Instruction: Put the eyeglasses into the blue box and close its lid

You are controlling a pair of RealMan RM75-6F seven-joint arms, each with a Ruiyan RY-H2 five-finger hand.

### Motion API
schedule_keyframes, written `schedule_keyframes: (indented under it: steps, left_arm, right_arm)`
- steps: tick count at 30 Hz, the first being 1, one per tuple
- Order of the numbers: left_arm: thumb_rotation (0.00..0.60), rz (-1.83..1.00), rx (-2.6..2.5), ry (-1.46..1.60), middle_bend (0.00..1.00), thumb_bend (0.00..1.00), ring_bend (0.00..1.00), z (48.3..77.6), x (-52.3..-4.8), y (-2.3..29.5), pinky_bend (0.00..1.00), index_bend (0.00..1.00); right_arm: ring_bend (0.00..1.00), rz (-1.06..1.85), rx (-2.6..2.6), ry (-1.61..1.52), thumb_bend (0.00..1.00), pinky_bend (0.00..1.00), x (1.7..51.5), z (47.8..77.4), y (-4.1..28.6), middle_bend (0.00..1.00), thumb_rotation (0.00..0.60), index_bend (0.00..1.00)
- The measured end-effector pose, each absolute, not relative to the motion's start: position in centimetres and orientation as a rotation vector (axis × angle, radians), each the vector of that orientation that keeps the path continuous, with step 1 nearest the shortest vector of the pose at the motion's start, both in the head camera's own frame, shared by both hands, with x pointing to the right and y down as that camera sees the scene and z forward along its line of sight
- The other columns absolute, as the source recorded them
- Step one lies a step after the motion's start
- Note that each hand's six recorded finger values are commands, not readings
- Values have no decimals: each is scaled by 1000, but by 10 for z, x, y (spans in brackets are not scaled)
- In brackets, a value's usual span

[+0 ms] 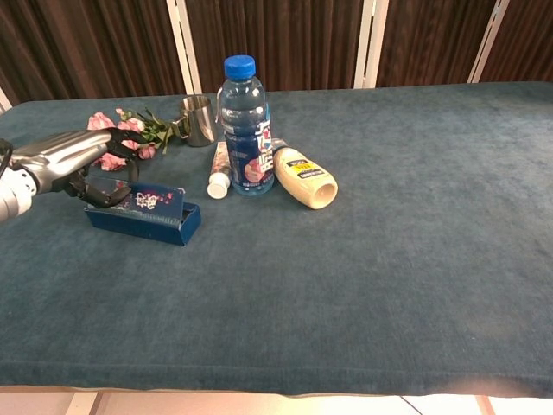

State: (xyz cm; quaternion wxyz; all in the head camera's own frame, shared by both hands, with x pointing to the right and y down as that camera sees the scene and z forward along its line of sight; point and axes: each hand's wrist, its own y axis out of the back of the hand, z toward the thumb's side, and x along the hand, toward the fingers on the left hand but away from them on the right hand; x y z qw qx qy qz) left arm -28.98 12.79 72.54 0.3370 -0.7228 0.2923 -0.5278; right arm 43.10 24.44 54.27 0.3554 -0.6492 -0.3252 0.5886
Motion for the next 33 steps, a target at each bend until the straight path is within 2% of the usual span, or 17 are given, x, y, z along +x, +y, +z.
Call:
schedule_keyframes:
  steps: [4,8,14,18,24,33]
  left_arm:
    - [600,-1393,-1876,782,35,458,0,731,-292,124,116,176]
    - [600,-1400,-1870,818,0,430,0,735,-295,120,118,69]
    - [600,-1333,-1883,892,0,420,0,724,-295,118,119,51]
    - [600,-1245,-1877,912,0,410,0,700,-301,125,105,54]
    - [600,-1262,-1886,765,0,399,0,677,-314,143,70,22]
    - [600,-1404,-1835,503,0,398,0,712,-306,159,46,30]
  right_arm:
    - [0,1520,-1678,-845,216,83,432,542,244,0,600,0]
    - [0,1519,-1677,-851,216,83,432,541,244,0,600,0]
    - [0,1519,-1677,-847,217,83,433,541,244,0,600,0]
    - [0,1521,-1673,-846,217,83,433,541,243,0,600,0]
    - [0,1524,-1679,-808,217,83,427,547,247,0,600,0]
    - [0,1519,-1691,-818,217,83,427,546,247,0,600,0]
